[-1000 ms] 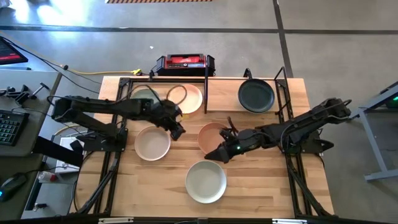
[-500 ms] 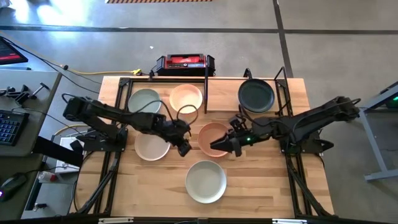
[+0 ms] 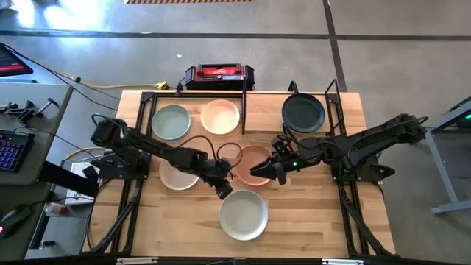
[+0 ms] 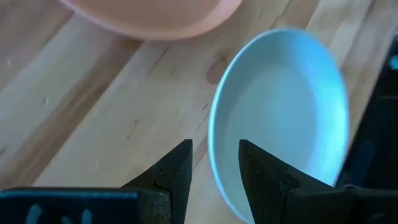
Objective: Place and stack plates onto a shelf
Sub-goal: Stack the gray plate on top of the black plate
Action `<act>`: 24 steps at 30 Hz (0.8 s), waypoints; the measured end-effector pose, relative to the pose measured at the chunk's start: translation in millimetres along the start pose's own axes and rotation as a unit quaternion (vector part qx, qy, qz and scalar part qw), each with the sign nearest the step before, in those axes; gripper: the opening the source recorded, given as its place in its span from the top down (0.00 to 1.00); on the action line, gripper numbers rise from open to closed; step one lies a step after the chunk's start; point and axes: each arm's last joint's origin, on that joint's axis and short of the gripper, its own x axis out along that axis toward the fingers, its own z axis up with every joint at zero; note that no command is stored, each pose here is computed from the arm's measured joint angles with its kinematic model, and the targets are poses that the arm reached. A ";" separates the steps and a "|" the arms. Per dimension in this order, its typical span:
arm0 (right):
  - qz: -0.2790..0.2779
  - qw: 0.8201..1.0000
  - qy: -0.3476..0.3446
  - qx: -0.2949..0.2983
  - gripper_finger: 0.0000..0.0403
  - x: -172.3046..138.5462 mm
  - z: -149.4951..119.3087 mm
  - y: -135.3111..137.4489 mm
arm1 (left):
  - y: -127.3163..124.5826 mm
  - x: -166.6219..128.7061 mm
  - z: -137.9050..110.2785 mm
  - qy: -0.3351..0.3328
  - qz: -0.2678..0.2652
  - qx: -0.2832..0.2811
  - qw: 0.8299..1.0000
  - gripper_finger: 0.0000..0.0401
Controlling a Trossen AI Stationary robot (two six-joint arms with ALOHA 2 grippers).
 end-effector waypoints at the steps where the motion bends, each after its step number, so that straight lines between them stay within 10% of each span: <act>1: -0.002 1.000 0.004 0.001 0.69 0.0 -0.5 -0.6 | 0.0 4.1 -1.7 0.004 0.002 0.001 1.000 0.70; 24: -0.004 1.000 0.017 0.003 0.69 -0.1 -1.9 -1.4 | -3.3 50.6 -28.4 0.037 0.018 -0.008 0.999 0.70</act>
